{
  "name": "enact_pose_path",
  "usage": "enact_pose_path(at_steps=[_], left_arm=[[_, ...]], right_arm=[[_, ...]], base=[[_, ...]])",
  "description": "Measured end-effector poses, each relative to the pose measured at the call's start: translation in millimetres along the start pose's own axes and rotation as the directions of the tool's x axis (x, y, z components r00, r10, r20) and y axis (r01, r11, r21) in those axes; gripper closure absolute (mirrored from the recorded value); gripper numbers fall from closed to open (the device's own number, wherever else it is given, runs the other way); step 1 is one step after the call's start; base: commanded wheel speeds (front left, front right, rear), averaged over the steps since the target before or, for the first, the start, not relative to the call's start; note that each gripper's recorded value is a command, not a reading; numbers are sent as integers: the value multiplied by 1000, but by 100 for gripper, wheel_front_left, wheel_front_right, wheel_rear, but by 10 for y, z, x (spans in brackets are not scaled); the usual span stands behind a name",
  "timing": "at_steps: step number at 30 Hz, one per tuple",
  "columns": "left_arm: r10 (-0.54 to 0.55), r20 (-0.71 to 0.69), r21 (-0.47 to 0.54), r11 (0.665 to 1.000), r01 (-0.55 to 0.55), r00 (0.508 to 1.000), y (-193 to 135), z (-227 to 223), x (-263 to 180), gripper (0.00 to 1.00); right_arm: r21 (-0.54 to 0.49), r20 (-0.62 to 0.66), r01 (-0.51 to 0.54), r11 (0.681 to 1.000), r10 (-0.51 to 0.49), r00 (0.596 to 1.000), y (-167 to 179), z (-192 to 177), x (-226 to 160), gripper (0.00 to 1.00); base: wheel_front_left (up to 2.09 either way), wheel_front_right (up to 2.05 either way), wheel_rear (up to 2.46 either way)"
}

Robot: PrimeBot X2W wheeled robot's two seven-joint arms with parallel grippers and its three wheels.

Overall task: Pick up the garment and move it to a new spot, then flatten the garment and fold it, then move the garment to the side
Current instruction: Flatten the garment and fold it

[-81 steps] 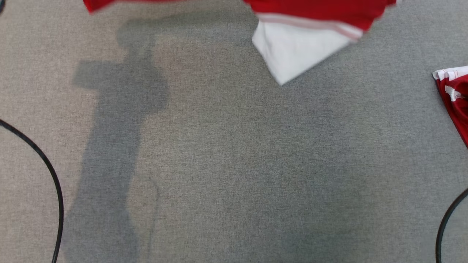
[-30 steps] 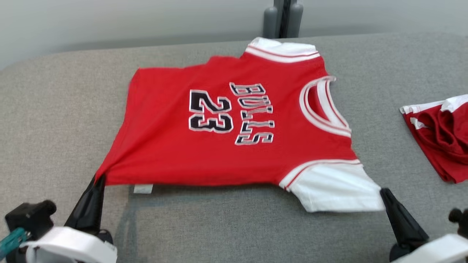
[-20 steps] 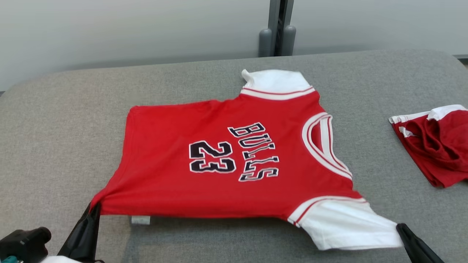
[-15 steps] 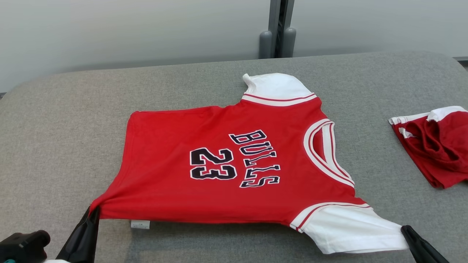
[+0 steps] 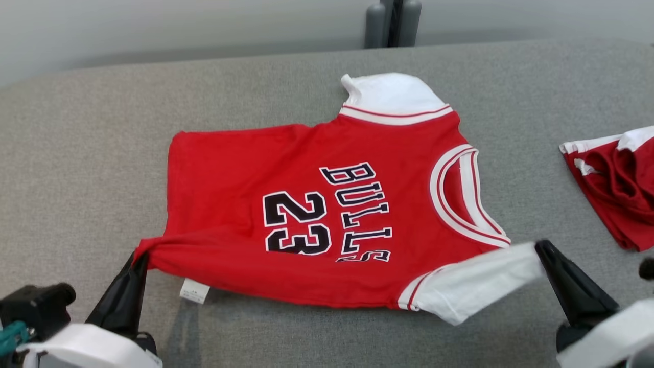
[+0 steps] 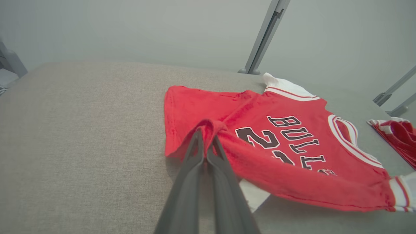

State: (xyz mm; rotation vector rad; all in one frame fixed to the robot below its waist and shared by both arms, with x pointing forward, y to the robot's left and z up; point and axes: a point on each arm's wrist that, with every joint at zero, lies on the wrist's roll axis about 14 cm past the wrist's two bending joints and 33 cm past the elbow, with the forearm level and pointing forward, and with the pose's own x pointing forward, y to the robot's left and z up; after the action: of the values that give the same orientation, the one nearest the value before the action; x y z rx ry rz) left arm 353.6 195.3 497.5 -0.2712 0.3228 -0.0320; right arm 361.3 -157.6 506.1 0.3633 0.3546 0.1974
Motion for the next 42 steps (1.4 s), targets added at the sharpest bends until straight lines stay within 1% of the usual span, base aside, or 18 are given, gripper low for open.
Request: enact_pose_path(at_steps=[2, 4, 6, 8, 14, 20, 21, 23, 24, 25, 26, 27, 29, 31, 34, 36, 40, 42], left_arm=[[-6, -25, 2, 1000, 6, 1000, 12, -51, 125, 100], [-10, -42, -12, 1000, 10, 999, 23, -94, 251, 100], [-8, -58, -17, 1000, 7, 998, 54, -140, 365, 100], [0, -76, -28, 1000, -2, 997, 102, -201, 470, 100], [18, -140, -69, 997, -28, 990, 225, -431, 714, 100], [21, -226, -119, 992, -49, 974, 288, -754, 823, 100], [22, -236, -127, 991, -53, 972, 291, -797, 828, 88], [12, -238, -151, 987, -49, 971, 275, -836, 841, 38], [10, -239, -154, 987, -48, 971, 273, -856, 841, 0], [11, -237, -162, 986, -50, 972, 271, -867, 840, 0], [10, -222, -171, 984, -49, 975, 267, -852, 843, 0], [16, -195, -175, 983, -51, 981, 272, -809, 850, 0], [47, -107, -178, 982, -65, 993, 312, -651, 868, 0], [78, -10, -155, 985, -79, 997, 348, -472, 869, 0], [96, 138, -150, 986, -75, 986, 311, -194, 859, 0], [106, 223, -140, 987, -76, 969, 301, -36, 831, 0], [116, 317, -84, 992, -93, 941, 295, 151, 783, 0], [105, 339, -47, 994, -95, 935, 270, 195, 759, 0]], right_arm=[[4, -8, -30, 1000, 30, 1000, 48, 9, 173, 100], [-22, -25, -38, 999, 37, 999, 19, 7, 339, 100], [-3, -29, -51, 999, 51, 998, 10, 14, 512, 100], [-17, -45, -49, 999, 48, 998, -49, -7, 678, 100], [47, -76, -38, 998, 42, 996, -189, -144, 1121, 100], [98, -117, -28, 995, 40, 992, -244, -383, 1390, 100], [112, -116, -25, 993, 38, 993, -257, -404, 1412, 100], [124, -103, -29, 992, 42, 994, -246, -424, 1447, 100], [139, -84, -36, 990, 48, 995, -228, -402, 1462, 100], [150, -67, -42, 988, 52, 996, -214, -384, 1468, 62], [146, -50, -44, 988, 52, 997, -211, -363, 1468, 29], [142, -24, -44, 989, 48, 999, -219, -320, 1464, 0], [128, 39, -45, 991, 41, 998, -237, -208, 1437, 0], [107, 116, -41, 993, 29, 993, -260, -73, 1386, 0], [26, 224, -20, 999, 14, 975, -299, 119, 1281, 0], [-33, 289, -3, 999, 12, 957, -309, 238, 1208, 0], [-138, 380, 30, 990, 25, 925, -285, 390, 1049, 0], [-174, 393, 54, 983, 19, 919, -312, 385, 964, 0]], base=[[0, 0, 0], [0, 0, 0], [0, 0, 0], [0, 0, 0], [0, 0, 0], [0, 0, 0], [0, 0, 0], [0, 0, 0], [0, 0, 0], [0, 0, 0], [0, 0, 0], [0, 0, 0], [0, 0, 0], [0, 0, 0], [0, 0, 0], [0, 0, 0], [0, 0, 0], [0, 0, 0]])
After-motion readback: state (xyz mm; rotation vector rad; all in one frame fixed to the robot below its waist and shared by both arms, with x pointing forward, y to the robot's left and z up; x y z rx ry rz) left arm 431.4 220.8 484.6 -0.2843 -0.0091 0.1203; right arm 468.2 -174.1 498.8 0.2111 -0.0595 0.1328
